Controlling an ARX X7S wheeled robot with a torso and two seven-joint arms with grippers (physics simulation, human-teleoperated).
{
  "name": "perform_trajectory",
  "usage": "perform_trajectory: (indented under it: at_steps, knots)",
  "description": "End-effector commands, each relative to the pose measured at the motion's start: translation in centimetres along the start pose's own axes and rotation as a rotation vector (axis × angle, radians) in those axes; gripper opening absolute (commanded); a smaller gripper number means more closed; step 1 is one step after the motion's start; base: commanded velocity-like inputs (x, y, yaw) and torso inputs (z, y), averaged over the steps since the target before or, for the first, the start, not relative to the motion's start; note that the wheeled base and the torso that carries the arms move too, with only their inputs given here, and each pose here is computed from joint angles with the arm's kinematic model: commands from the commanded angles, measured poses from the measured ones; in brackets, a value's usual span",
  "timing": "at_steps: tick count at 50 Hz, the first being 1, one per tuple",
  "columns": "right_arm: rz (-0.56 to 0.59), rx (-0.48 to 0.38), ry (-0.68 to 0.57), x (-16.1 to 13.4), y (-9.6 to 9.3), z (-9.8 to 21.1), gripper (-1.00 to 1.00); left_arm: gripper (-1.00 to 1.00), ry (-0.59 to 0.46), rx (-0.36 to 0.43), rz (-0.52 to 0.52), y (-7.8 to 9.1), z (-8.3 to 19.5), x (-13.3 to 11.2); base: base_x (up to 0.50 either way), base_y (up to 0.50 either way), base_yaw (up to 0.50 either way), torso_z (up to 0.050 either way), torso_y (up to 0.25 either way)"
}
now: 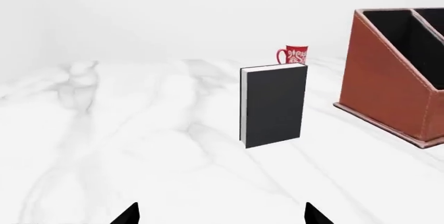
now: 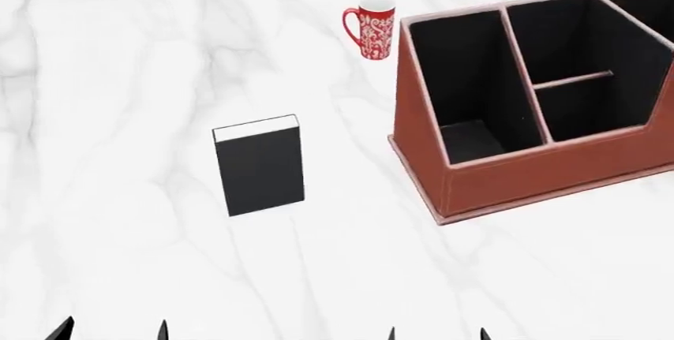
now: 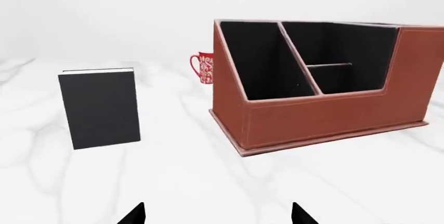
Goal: Pick up the book and place it in the right compartment of the caddy.
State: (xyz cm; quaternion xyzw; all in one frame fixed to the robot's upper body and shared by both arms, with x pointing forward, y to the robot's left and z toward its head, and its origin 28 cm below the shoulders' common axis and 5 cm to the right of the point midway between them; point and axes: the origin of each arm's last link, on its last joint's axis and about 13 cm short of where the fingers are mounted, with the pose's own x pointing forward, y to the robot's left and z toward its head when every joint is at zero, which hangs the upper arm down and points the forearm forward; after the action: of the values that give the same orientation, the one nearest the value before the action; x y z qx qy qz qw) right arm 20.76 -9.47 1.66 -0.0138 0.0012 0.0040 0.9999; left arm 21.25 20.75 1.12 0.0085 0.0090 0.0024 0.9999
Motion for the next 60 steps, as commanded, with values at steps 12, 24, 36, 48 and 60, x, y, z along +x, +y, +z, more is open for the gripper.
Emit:
perform_trajectory:
  at_steps: [12, 24, 36, 48, 60]
  knots:
    - [-0.016, 0.029, 0.020, -0.2, -0.1, -0.1, 1.00, 1.00, 0.018, 0.004, -0.009, -0.1, -0.2, 0.1, 0.00, -0.15, 0.00, 0.000, 0.000]
    - [-0.029, 0.025, 0.085, 0.7, -0.4, 1.4, 1.00, 1.00, 0.021, -0.004, -0.008, -0.1, 1.5, 1.0, 0.00, -0.13, 0.00, 0.000, 0.000]
    - [0.001, 0.028, 0.022, 3.7, -1.7, 12.8, 1.00, 1.00, -0.105, -0.015, -0.003, 1.5, 13.6, 4.1, 0.00, 0.00, 0.00, 0.000, 0.000]
    - [-0.006, 0.026, -0.005, 5.2, -1.9, 15.6, 1.00, 1.00, -0.155, 0.023, 0.017, 1.8, 15.7, 4.6, 0.00, 0.00, 0.00, 0.000, 0.000]
    - [-0.004, 0.046, -0.023, 6.1, -2.2, 19.2, 1.00, 1.00, -0.240, 0.061, 0.455, 8.8, 17.1, 0.1, 0.32, 0.00, 0.00, 0.000, 0.000]
